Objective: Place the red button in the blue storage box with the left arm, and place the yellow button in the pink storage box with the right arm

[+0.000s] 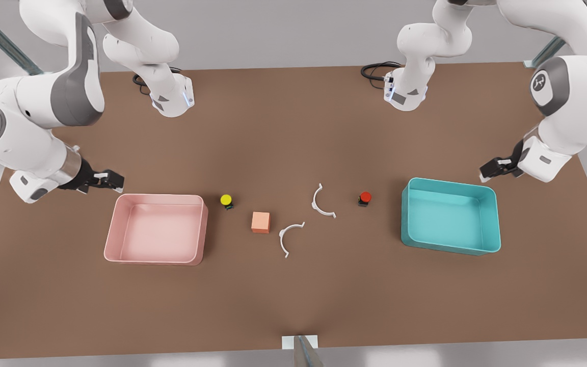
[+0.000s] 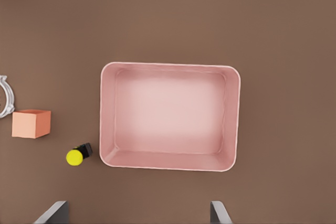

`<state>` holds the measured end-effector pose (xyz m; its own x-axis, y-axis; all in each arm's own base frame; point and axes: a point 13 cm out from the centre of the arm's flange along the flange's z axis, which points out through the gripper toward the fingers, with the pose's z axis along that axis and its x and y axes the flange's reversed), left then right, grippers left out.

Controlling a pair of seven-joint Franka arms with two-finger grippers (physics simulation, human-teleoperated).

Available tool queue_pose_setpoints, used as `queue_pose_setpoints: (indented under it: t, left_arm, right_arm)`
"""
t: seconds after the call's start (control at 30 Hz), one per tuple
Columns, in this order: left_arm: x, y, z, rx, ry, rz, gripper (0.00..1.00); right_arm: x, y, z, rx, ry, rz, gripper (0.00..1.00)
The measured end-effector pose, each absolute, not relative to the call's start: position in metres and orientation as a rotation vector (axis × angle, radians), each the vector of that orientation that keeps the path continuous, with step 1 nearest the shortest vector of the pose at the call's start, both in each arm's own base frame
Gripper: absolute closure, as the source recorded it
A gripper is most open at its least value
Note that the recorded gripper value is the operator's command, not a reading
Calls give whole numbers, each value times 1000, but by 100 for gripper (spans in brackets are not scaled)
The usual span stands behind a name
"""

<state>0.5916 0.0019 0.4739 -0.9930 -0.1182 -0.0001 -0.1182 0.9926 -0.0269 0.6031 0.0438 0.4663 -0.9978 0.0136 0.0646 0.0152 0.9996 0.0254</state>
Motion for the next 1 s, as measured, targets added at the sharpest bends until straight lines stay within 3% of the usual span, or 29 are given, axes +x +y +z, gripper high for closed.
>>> queue_pose_setpoints:
  t: [0.1, 0.13, 0.23, 0.3, 0.4, 0.67, 1.0]
  left_arm:
    - [597, -22, 452, -72, 3169, -35, 0]
    - [596, -63, 430, 33, 3201, -28, 0]
    - [531, -183, 318, 367, 3295, 14, 0]
    - [495, -186, 263, 387, 3304, 18, 0]
    - [477, -171, 198, 323, 3267, 9, 0]
    - [496, -233, 130, 352, 3090, -28, 0]
    - [492, -241, 70, 273, 3099, -9, 0]
  right_arm:
    - [618, 54, 450, -2, -3070, -41, 0]
    - [611, 88, 420, 68, -3030, -46, 0]
    - [556, 229, 252, 376, -2845, 36, 0]
    - [558, 254, 215, 402, -2869, 63, 0]
    - [573, 268, 202, 351, -2953, 70, 0]
    - [595, 273, 148, 132, -3078, 84, 0]
    - [539, 285, 140, 38, -3125, 88, 0]
